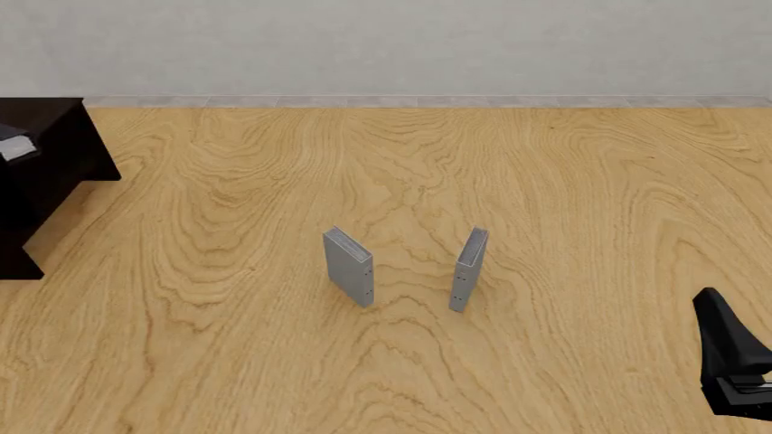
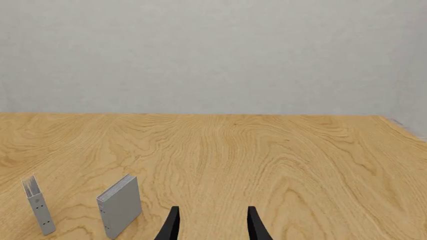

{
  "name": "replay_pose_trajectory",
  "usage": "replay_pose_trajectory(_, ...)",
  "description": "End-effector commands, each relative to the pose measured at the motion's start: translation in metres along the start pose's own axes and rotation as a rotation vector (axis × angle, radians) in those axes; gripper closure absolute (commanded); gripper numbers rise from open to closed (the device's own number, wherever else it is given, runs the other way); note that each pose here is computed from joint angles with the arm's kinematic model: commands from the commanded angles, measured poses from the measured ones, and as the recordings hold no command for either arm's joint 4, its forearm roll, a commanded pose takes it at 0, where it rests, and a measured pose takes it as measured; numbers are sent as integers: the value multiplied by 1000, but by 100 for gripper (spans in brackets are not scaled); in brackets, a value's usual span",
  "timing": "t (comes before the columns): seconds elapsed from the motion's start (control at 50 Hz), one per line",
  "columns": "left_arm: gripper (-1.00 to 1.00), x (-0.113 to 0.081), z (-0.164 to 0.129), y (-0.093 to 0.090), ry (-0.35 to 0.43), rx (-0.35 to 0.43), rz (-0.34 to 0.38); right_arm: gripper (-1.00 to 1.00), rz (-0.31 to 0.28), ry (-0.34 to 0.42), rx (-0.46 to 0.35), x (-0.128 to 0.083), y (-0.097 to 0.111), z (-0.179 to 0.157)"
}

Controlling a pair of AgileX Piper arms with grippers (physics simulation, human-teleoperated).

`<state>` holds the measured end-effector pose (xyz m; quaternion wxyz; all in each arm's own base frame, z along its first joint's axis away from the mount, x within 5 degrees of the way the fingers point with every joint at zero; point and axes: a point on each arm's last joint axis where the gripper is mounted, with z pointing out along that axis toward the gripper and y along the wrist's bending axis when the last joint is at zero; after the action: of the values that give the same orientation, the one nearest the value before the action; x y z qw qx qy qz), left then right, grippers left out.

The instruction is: Pick up the book in the middle and place it on the cabinet shelf.

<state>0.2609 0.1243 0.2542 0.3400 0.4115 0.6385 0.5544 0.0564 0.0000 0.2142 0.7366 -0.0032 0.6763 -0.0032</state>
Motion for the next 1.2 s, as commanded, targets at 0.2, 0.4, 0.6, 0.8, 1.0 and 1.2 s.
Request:
replay_pose_trajectory(0.2, 100, -12, 15, -1, -42, -58, 25, -100, 0, 0, 0, 0, 0, 0)
replay_pose_trajectory(0.4, 100, -10, 24, 3, -33, -57, 18, -100, 0, 0, 0, 0, 0, 0)
replay_pose_trajectory(0.6, 100, -2, 32, 3, -7, -55, 22, -100, 0, 0, 0, 0, 0, 0)
replay_pose_trajectory(0.8, 100, 5, 39, 6, 12, -58, 11, -100, 0, 0, 0, 0, 0, 0)
replay_pose_trajectory(1.0, 100, 11, 45, 4, 32, -50, 10, -100, 0, 0, 0, 0, 0, 0)
replay_pose_trajectory(1.2, 100, 14, 50, 2, 40, -40, 10, -100, 0, 0, 0, 0, 0, 0)
